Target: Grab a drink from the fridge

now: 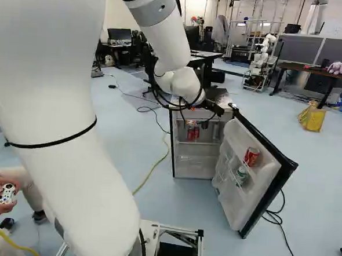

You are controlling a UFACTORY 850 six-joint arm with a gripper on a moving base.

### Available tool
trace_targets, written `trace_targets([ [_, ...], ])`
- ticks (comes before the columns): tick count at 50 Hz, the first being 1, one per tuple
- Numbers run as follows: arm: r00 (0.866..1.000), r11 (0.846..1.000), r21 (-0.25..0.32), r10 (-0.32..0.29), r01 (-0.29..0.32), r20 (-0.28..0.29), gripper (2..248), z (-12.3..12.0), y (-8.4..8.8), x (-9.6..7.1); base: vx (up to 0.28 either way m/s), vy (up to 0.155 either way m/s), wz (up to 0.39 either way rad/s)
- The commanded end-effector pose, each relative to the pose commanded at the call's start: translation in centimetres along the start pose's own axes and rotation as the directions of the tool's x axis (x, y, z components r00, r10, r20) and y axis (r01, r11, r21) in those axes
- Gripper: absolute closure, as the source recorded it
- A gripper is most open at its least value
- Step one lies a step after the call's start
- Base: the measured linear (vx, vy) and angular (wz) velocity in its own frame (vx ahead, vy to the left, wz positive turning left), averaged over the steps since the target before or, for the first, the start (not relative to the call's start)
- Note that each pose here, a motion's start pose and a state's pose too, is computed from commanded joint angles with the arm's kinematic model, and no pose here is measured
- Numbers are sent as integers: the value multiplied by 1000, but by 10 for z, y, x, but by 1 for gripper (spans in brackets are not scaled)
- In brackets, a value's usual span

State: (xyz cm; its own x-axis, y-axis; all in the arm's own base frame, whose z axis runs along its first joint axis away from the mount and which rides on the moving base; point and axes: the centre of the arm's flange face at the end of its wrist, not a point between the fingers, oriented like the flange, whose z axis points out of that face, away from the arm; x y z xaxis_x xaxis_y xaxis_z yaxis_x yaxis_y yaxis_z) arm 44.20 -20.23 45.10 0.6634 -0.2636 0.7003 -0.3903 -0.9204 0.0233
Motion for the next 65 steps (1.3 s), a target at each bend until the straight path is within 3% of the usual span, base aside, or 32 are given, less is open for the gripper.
trace_targets([
  [15, 995, 999, -32, 13, -10, 98, 3, -9, 23, 4, 0, 0, 0],
  [33, 980, 997, -72, 34, -20, 194, 3, -20, 50, 13, 0, 0, 0],
  [55, 954, 992, -122, 65, -30, 293, 3, -34, 83, 27, 0, 0, 0],
  [65, 934, 989, -143, 84, -36, 348, 3, -33, 99, 30, 0, 0, 0],
])
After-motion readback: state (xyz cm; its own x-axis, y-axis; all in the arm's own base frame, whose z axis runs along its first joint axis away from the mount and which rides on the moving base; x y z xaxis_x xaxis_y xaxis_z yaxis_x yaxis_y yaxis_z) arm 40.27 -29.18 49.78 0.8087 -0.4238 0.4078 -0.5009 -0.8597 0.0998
